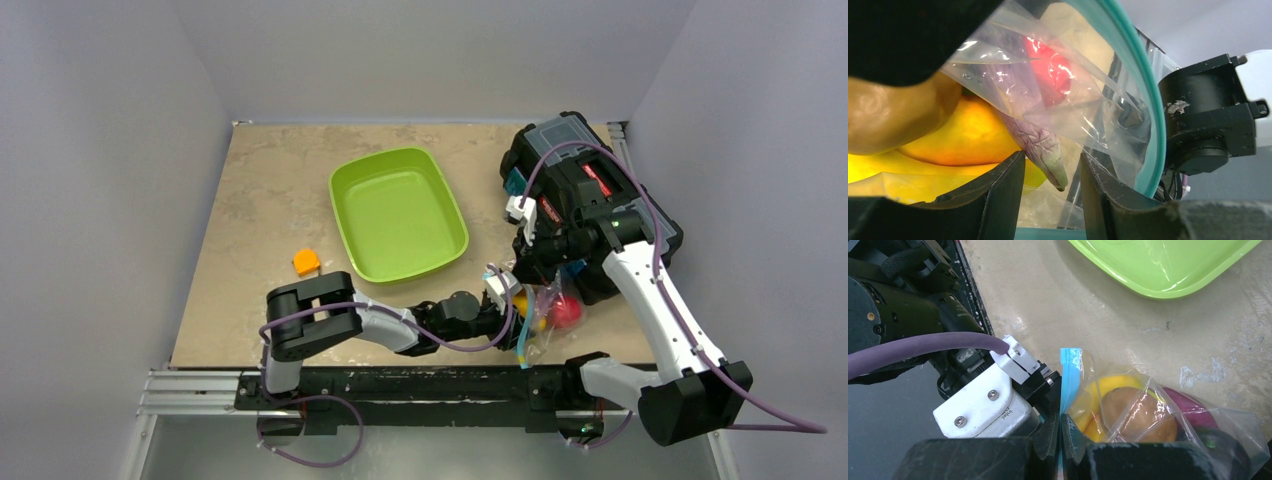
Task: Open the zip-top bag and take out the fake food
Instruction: Pick up the fake vegetable from the zipper food storage bag.
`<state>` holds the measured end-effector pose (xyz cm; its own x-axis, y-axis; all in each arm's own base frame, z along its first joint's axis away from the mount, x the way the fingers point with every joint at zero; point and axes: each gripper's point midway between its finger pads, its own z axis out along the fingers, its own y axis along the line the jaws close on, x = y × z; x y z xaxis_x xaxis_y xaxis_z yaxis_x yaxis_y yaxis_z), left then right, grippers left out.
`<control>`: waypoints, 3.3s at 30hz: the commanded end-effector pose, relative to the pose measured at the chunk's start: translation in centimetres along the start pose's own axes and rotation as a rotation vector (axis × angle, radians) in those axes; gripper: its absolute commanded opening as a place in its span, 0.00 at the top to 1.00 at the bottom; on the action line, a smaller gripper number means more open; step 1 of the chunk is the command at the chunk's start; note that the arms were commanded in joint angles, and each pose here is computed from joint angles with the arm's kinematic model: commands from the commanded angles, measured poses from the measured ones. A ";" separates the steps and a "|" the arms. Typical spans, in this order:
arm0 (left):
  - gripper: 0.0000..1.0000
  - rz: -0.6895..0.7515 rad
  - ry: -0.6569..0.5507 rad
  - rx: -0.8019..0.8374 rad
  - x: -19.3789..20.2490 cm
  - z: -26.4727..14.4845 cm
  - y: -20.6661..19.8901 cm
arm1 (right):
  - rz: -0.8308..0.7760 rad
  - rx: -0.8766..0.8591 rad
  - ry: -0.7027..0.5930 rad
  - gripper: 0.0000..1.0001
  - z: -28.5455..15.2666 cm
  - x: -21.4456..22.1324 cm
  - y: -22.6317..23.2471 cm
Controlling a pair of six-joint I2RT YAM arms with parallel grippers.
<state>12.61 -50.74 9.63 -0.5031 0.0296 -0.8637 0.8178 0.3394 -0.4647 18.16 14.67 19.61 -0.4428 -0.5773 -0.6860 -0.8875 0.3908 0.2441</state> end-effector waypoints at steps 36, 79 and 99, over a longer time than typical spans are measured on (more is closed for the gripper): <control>1.00 0.124 -0.063 -0.177 -3.7 -2.0 1.2 | -0.017 0.011 -0.094 1.00 -1.2 -1.9 0.0; 1.00 0.007 0.487 -0.101 -7.1 -15.1 -0.7 | -0.078 0.071 -0.105 1.00 -1.4 -1.6 -0.6; 1.00 0.096 0.445 0.006 -7.0 -23.1 -2.1 | -0.077 0.060 -0.123 1.00 -1.3 -1.8 -0.3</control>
<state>9.03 -31.77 20.53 -0.5356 0.4648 -0.7051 0.8419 0.3595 -0.4025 18.91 14.34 21.01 -0.3776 -0.5344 -0.7562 -0.9004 0.4025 0.1652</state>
